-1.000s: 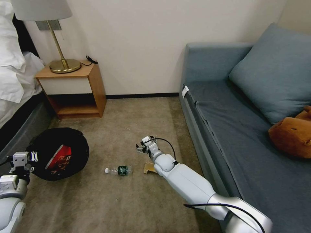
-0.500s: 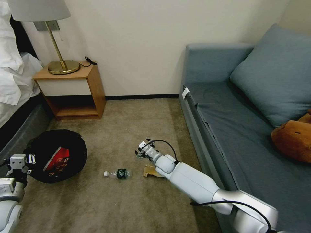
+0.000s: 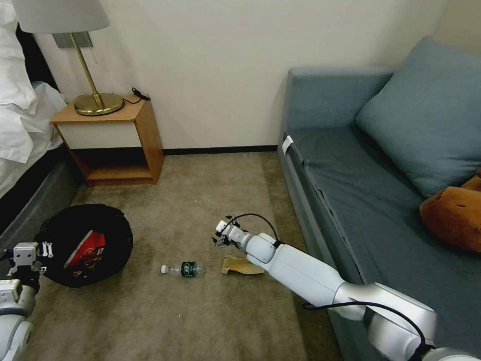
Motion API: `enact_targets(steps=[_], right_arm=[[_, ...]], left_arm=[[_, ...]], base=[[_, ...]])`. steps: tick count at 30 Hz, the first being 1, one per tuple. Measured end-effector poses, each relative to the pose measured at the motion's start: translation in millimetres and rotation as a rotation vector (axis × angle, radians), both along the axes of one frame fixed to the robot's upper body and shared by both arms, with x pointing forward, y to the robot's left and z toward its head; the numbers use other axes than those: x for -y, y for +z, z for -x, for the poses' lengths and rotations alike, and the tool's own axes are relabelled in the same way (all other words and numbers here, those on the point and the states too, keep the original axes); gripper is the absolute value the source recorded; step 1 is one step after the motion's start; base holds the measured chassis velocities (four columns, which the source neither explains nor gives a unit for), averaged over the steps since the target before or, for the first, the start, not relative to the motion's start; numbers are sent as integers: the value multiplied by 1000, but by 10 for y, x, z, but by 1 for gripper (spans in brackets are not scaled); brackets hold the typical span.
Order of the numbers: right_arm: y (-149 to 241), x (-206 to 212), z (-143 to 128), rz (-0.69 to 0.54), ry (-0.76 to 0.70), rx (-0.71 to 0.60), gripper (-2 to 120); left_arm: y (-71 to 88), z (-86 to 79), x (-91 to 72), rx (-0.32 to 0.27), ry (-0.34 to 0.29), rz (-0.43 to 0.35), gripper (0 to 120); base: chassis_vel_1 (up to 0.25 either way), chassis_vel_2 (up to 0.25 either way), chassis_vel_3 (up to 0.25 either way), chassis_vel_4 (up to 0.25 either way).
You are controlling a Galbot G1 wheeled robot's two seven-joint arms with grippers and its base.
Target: Pick up the trash bin, then pick up the garbage on the floor and place it into the trash bin.
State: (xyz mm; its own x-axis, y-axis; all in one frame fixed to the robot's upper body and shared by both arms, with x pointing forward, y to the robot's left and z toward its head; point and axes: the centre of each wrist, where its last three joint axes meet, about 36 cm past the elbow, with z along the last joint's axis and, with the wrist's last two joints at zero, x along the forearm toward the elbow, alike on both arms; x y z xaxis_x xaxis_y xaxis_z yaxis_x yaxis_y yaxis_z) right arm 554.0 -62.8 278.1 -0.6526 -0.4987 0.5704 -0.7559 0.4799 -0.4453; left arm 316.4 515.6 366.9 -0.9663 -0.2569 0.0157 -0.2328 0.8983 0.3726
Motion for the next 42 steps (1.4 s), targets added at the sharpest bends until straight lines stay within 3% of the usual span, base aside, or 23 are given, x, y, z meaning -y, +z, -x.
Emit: enact_targets(steps=[12,34,39,42], right_arm=[[-376,50,346,33,15,-67,100],[-756,401,254,82,-64,-79,100],[-793,425,276,86,-55,-93,92],[-825,466,297,85,-47,-107,75]], left_arm=[[-31,-1,36,-9,-12,-5,5],[-92,-75,110,-18,-30,-2,5],[-86,-89,113,-16,-28,-2,5],[-79,-90,106,-16,-26,-2,5]], base=[[0,0,0,0],[0,0,0,0],[0,0,0,0],[0,0,0,0]])
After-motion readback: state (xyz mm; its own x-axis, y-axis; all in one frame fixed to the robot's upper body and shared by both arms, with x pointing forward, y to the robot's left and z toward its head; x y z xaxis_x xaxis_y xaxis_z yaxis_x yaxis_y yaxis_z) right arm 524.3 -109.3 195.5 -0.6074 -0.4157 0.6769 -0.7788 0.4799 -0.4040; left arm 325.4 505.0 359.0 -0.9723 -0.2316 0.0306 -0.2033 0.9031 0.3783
